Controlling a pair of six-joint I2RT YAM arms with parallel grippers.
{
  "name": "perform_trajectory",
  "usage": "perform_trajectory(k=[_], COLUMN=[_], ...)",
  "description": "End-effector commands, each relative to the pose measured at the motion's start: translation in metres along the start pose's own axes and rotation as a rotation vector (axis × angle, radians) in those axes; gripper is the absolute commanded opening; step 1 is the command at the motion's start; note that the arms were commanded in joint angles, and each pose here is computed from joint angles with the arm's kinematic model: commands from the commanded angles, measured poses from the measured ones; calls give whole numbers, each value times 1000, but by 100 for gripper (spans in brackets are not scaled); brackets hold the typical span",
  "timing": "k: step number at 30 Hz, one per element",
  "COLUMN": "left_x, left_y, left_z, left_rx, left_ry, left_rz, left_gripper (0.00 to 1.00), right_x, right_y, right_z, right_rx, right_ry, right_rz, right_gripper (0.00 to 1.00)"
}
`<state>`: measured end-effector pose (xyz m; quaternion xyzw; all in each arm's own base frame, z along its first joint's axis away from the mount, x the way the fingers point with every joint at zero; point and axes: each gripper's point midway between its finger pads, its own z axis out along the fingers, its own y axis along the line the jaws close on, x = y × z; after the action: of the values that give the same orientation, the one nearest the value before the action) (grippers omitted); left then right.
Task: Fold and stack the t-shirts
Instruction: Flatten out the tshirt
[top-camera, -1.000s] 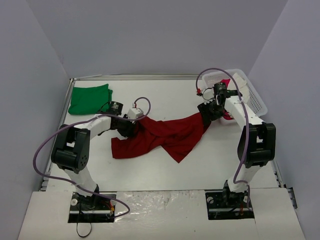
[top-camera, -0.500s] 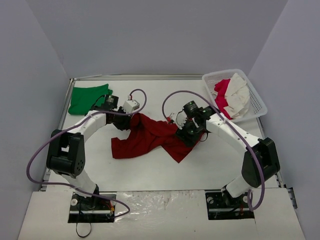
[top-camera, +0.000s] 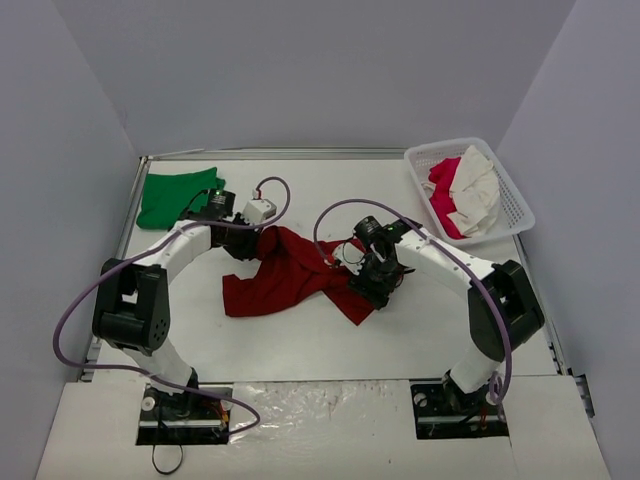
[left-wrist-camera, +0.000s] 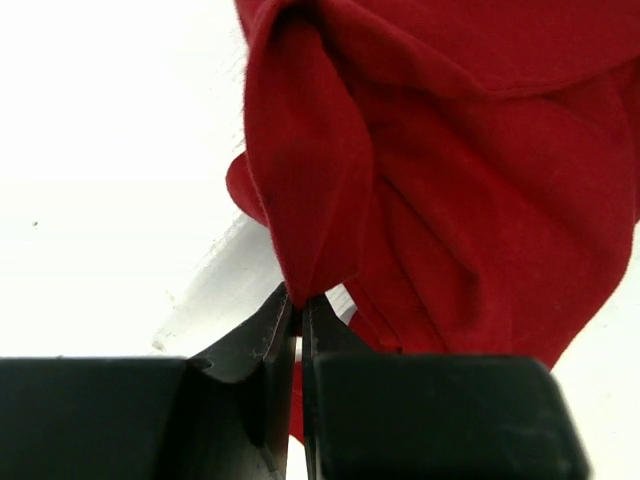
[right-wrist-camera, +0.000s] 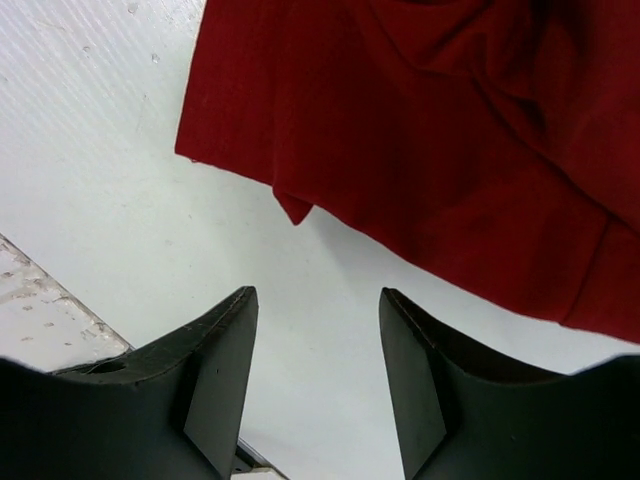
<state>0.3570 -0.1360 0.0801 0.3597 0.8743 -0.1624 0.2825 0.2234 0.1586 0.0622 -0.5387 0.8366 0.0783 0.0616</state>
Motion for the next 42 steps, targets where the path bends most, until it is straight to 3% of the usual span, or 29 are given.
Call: perform_trajectory(k=[1, 19, 21, 22, 26, 34, 42], left_x=[-17, -4, -4, -3, -3, -13, -38], left_y=[7, 14, 14, 14, 13, 11, 19], left_z=[-22, -19, -19, -19, -25, -51, -109], left_rx=[-47, -31, -27, -26, -31, -60, -224], left_ry=[-47, -51, -55, -53, -62, -81, -138], left_rz=[-2, -39, -42, -45, -37, -6, 33], left_gripper=[2, 2, 2, 2, 2, 2, 2], right_x=[7, -10, -11, -13, -16, -14, -12], right_y=[10, 18, 15, 13, 7, -1, -49], right_z=[9, 43, 49, 50, 48, 6, -91], right_rx=[-61, -127, -122, -111, -88, 20, 258], right_ry=[53, 77, 88, 85, 79, 27, -167], right_rz=[-26, -42, -31, -30, -23, 1, 121], right_gripper=[47, 41, 35, 24, 0, 0, 0])
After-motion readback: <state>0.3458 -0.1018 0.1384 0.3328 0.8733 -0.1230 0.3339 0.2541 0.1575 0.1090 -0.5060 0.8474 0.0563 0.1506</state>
